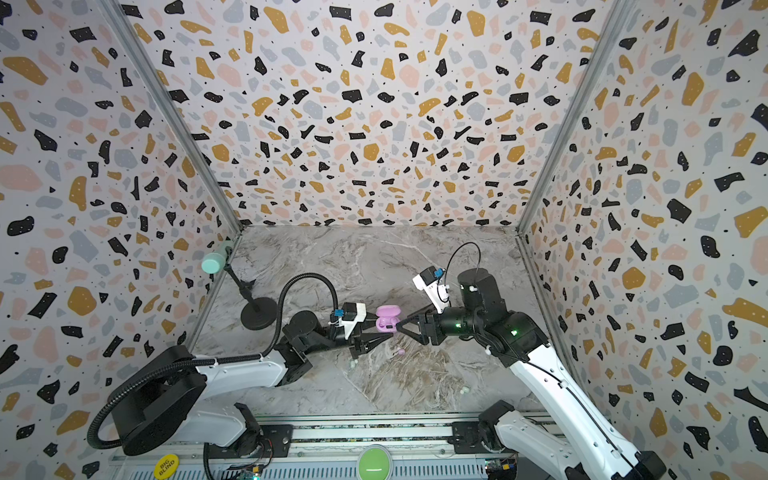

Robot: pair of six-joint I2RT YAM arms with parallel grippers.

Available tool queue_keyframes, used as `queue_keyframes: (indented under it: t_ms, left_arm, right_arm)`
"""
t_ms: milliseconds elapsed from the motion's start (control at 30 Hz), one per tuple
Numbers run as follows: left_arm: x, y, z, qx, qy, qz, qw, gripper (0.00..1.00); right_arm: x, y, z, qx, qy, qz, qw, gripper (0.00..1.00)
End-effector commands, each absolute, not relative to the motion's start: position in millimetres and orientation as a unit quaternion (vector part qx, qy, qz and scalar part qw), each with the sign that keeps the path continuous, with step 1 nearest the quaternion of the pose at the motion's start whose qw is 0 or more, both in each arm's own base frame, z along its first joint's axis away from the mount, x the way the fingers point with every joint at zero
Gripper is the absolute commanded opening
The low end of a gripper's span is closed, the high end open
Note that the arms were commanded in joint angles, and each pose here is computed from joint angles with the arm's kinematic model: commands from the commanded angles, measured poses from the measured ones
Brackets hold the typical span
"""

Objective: Insert the wireless bluetooth earbuds into the charging case

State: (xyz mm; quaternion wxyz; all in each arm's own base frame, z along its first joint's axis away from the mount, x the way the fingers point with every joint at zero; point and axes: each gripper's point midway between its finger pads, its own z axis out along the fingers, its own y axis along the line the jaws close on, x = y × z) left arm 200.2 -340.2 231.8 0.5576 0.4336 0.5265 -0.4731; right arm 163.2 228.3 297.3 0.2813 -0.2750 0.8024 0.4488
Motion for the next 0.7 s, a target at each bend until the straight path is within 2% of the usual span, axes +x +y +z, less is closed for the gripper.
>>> queue_keyframes:
  t_ms: [0,133,300,667]
  left_arm:
    - [210,-325,251,0.412,0.514,-0.457,0.598,0.08]
    - [218,-313,257,0.396,0.52,-0.439,0.617,0.08]
    - [224,-301,264,0.384,0.526,-0.416,0.634,0.08]
    - [223,-283,264,0.367,0.543,-0.394,0.644,0.08]
  right_arm:
    - [158,219,279,-0.252,0.822,0.434,0.27,0.55]
    - [165,210,247,-0.223,0.849,0.4,0.265,0.55]
    - [179,203,185,-0.201,0.895,0.313,0.246,0.56]
    - [197,237,89,-0.211,0.94,0.165,0.212,0.59]
